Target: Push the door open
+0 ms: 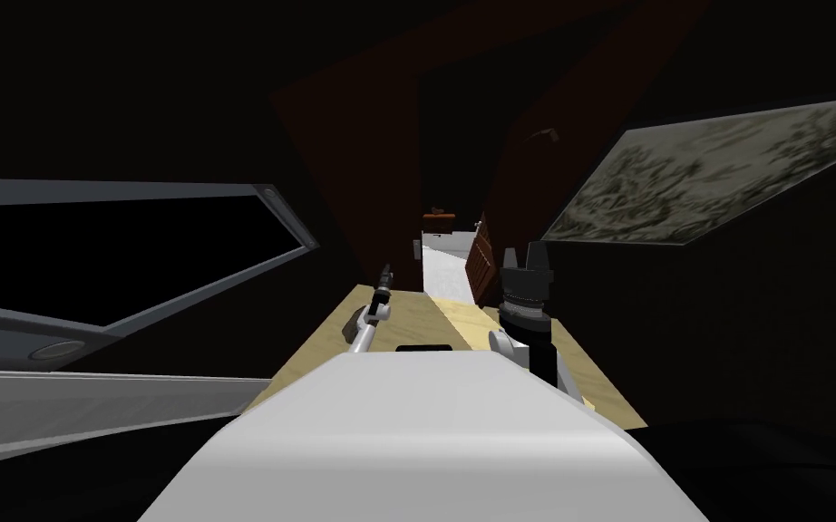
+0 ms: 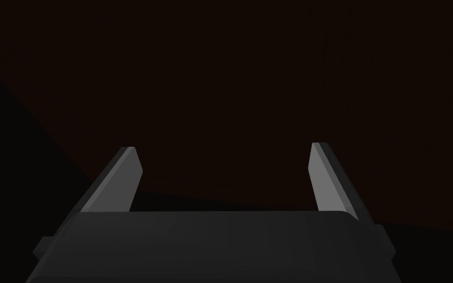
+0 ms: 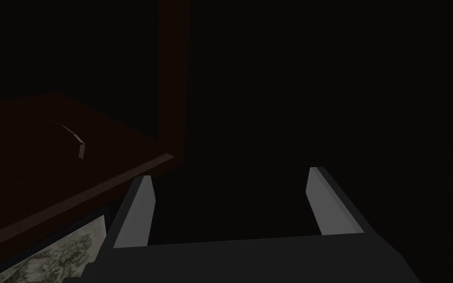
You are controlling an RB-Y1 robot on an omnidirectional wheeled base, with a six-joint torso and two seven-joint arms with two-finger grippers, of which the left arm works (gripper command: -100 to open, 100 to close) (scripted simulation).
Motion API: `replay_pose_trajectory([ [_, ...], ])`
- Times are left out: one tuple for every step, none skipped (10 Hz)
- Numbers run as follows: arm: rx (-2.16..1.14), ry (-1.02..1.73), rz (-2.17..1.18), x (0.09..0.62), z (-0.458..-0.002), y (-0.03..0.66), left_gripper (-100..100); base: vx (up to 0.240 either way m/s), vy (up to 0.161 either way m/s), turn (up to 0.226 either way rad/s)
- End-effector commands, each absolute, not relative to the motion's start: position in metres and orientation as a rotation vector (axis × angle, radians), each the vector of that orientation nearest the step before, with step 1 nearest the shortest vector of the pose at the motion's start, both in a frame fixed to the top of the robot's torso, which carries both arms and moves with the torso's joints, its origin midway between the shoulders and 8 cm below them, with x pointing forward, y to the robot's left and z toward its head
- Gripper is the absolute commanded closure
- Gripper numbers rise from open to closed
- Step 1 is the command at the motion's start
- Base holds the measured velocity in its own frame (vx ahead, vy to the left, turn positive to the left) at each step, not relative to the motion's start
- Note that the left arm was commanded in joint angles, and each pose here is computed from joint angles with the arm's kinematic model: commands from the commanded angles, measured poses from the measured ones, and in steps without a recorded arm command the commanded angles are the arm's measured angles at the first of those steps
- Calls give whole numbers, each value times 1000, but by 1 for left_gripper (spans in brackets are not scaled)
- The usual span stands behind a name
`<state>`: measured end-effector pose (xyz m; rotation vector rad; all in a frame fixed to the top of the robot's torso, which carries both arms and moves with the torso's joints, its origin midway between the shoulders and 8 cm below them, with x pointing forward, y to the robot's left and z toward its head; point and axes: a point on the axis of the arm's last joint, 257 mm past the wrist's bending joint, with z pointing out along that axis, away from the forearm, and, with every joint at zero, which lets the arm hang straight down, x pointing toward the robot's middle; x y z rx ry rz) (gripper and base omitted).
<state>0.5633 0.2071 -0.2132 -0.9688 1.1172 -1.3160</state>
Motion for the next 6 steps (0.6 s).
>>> replay_pose_trajectory([
  [-978,1129,-1314,567,-220,203,-100,63,10,-4],
  [-985,1141,-1315,571,-225,199,-100,45,8,-8],
  [-992,1152,-1316,575,-230,194,-100,70,7,-15],
  [-999,1164,-1317,578,-234,190,-100,90,6,-17],
  [-1006,1176,-1318,581,-239,186,-100,110,7,-16],
  [-1013,1187,-1319,585,-243,182,-100,102,3,-13],
])
